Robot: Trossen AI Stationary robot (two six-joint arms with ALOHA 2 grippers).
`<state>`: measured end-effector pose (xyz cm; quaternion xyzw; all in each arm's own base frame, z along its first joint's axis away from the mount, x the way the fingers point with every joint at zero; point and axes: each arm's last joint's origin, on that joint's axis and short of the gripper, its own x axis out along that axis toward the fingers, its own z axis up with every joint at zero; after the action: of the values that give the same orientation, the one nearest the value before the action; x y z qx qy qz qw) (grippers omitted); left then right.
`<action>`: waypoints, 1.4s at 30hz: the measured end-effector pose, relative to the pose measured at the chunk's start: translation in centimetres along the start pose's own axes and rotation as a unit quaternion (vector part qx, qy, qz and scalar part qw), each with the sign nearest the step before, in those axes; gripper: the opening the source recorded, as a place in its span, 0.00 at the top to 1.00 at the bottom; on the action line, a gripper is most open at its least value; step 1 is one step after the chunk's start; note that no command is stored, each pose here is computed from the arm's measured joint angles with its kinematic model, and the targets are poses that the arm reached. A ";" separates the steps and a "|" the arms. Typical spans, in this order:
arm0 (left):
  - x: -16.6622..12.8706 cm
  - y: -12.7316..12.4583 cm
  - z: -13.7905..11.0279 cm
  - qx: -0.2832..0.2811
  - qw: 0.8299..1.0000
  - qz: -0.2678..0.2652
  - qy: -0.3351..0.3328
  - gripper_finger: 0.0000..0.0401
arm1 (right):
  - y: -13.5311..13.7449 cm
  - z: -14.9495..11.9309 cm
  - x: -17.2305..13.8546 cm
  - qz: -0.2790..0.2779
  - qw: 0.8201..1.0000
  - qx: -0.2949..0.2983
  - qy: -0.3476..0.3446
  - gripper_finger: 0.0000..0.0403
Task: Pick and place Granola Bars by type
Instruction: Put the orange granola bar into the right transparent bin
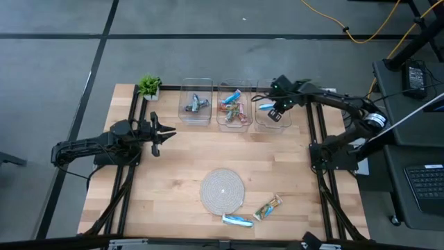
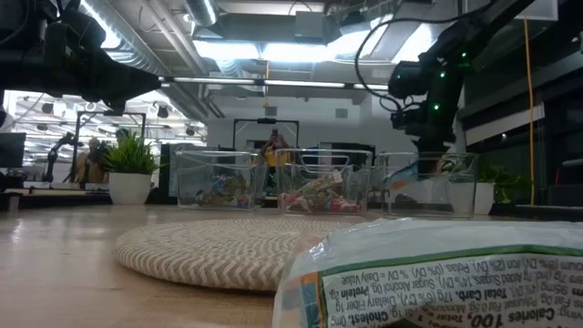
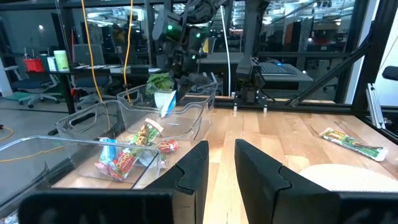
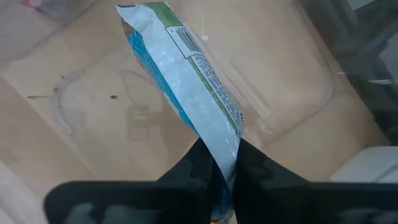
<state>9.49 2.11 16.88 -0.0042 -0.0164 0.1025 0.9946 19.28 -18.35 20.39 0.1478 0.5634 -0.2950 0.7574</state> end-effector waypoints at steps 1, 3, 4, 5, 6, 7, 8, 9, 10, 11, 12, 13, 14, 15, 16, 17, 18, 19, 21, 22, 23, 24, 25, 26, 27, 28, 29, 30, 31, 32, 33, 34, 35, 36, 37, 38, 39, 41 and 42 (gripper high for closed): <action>0.0 0.0 0.0 0.000 1.000 0.000 0.000 0.82 | 0.0 0.1 0.2 0.000 1.000 -0.001 0.002 0.91; 0.0 0.0 0.0 0.000 1.000 0.000 0.000 0.82 | 0.0 0.2 0.6 0.000 1.000 -0.002 0.003 0.89; 0.0 0.0 0.0 0.000 1.000 0.000 0.000 0.82 | 0.0 0.2 0.8 0.001 1.000 -0.003 0.005 0.88; 0.0 0.0 0.0 0.000 1.000 0.000 0.000 0.82 | 0.0 0.3 1.0 0.001 1.000 -0.004 0.008 0.88; 0.0 0.0 0.0 0.000 1.000 0.000 0.000 0.82 | 0.0 0.3 1.2 0.001 1.000 -0.006 0.008 0.89; 0.0 0.0 0.0 0.000 1.000 0.000 0.000 0.82 | 0.0 0.4 1.4 0.001 1.000 -0.007 0.007 0.90; 0.0 0.0 0.0 0.000 1.000 0.000 0.000 0.82 | 0.1 0.4 1.5 0.002 1.000 -0.008 0.008 0.92; 0.0 0.0 0.0 0.000 1.000 0.000 0.000 0.82 | 0.1 0.5 1.7 0.005 1.000 -0.009 0.010 0.93; 0.0 0.0 0.0 0.000 1.000 0.000 0.000 0.82 | 0.1 0.5 1.9 0.010 1.000 -0.010 0.009 0.93; 0.0 0.0 0.0 0.000 1.000 0.000 0.000 0.82 | 0.1 0.6 2.1 0.013 1.000 -0.010 0.008 0.93; 0.0 0.0 0.0 0.000 1.000 0.000 0.000 0.82 | 0.1 0.7 2.2 0.013 1.000 -0.010 0.006 0.93; 0.0 0.0 0.0 0.000 1.000 0.000 0.000 0.82 | 0.0 0.7 2.3 0.013 1.000 -0.009 0.006 0.93; 0.0 0.0 0.0 0.000 1.000 0.000 0.000 0.82 | 0.0 0.7 2.4 0.012 1.000 -0.008 0.008 0.93; 0.0 0.0 0.0 0.000 1.000 0.000 0.000 0.82 | -0.1 0.7 2.5 0.012 1.000 -0.007 0.010 0.91; 0.0 0.0 0.0 0.000 1.000 0.000 0.000 0.82 | -0.2 0.7 2.6 0.012 1.000 -0.005 0.012 0.90; 0.0 0.0 0.0 0.000 1.000 0.000 0.000 0.82 | -0.3 0.6 2.7 0.012 1.000 -0.004 0.013 0.88; 0.0 0.0 0.0 0.000 1.000 0.000 0.000 0.82 | -0.4 0.6 2.8 0.012 1.000 -0.001 0.016 0.87; 0.0 0.0 0.0 0.000 1.000 0.000 0.000 0.82 | -0.5 0.6 2.8 0.011 1.000 0.000 0.017 0.87; 0.0 0.0 0.0 0.000 1.000 0.000 0.000 0.82 | -0.7 0.5 2.9 0.010 1.000 0.003 0.018 0.87; 0.0 0.0 0.0 0.000 1.000 0.000 0.000 0.82 | -0.8 0.5 2.9 0.009 1.000 0.005 0.018 0.88; 0.0 0.0 0.0 0.000 1.000 0.000 0.000 0.82 | -0.9 0.5 2.9 0.009 1.000 0.006 0.018 0.89; 0.0 0.0 0.0 0.000 1.000 0.000 0.000 0.82 | -0.9 0.5 2.9 0.009 1.000 0.007 0.018 0.90; 0.0 0.0 0.0 0.000 1.000 0.000 0.000 0.82 | -1.0 0.5 2.9 0.008 1.000 0.008 0.018 0.90; 0.0 0.0 0.0 0.000 1.000 0.000 0.000 0.82 | -1.0 0.5 2.9 0.008 1.000 0.008 0.018 0.91; 0.0 0.0 0.0 0.000 1.000 0.000 0.000 0.82 | -1.0 0.5 2.9 0.008 1.000 0.008 0.018 0.91; 0.0 0.0 0.0 0.000 1.000 0.000 0.000 0.82 | -1.0 0.5 2.9 0.008 1.000 0.008 0.018 0.90; 0.0 0.0 0.0 0.000 1.000 0.000 0.000 0.82 | -1.0 0.5 2.9 0.008 1.000 0.007 0.018 0.90; 0.0 0.0 0.0 0.000 1.000 0.000 0.000 0.82 | -1.0 0.5 2.9 0.008 1.000 0.005 0.018 0.89; 0.0 0.0 0.0 0.000 1.000 0.000 0.000 0.82 | -1.0 0.5 2.9 0.009 1.000 0.001 0.018 0.88; 0.0 0.0 0.0 0.000 1.000 0.000 0.000 0.82 | -1.0 0.5 2.9 0.009 1.000 -0.002 0.018 0.86; 0.0 0.0 0.0 0.000 1.000 0.000 0.000 0.82 | -1.0 0.5 2.9 0.009 1.000 -0.003 0.018 0.85; 0.0 0.0 0.0 0.000 1.000 0.000 0.000 0.82 | -1.0 0.5 2.9 0.009 1.000 -0.004 0.019 0.84; 0.0 0.0 0.0 0.000 1.000 0.000 0.000 0.82 | -1.0 0.5 2.9 0.009 1.000 -0.005 0.020 0.82; 0.0 0.0 0.0 0.000 1.000 0.000 0.000 0.82 | -1.0 0.4 2.9 0.010 1.000 -0.007 0.021 0.81; 0.0 0.0 0.0 0.000 1.000 0.000 0.000 0.82 | -1.0 0.4 2.9 0.010 1.000 -0.012 0.023 0.79; 0.0 0.0 0.0 0.000 1.000 0.000 0.000 0.82 | -1.0 0.4 2.9 0.010 1.000 -0.015 0.023 0.77; 0.0 0.0 0.0 0.000 1.000 0.000 0.000 0.82 | -1.0 0.4 2.9 0.010 1.000 -0.016 0.023 0.76; 0.0 0.0 0.0 0.000 1.000 0.000 0.000 0.82 | -1.0 0.4 2.9 0.010 1.000 -0.016 0.022 0.72; 0.0 0.0 0.0 0.000 1.000 0.000 0.000 0.82 | -1.0 0.4 2.9 0.009 1.000 -0.016 0.022 0.70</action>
<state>9.50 2.11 16.87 -0.0044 -0.0163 0.1024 0.9946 19.56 -20.16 17.94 0.1471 0.5829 -0.2756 0.7501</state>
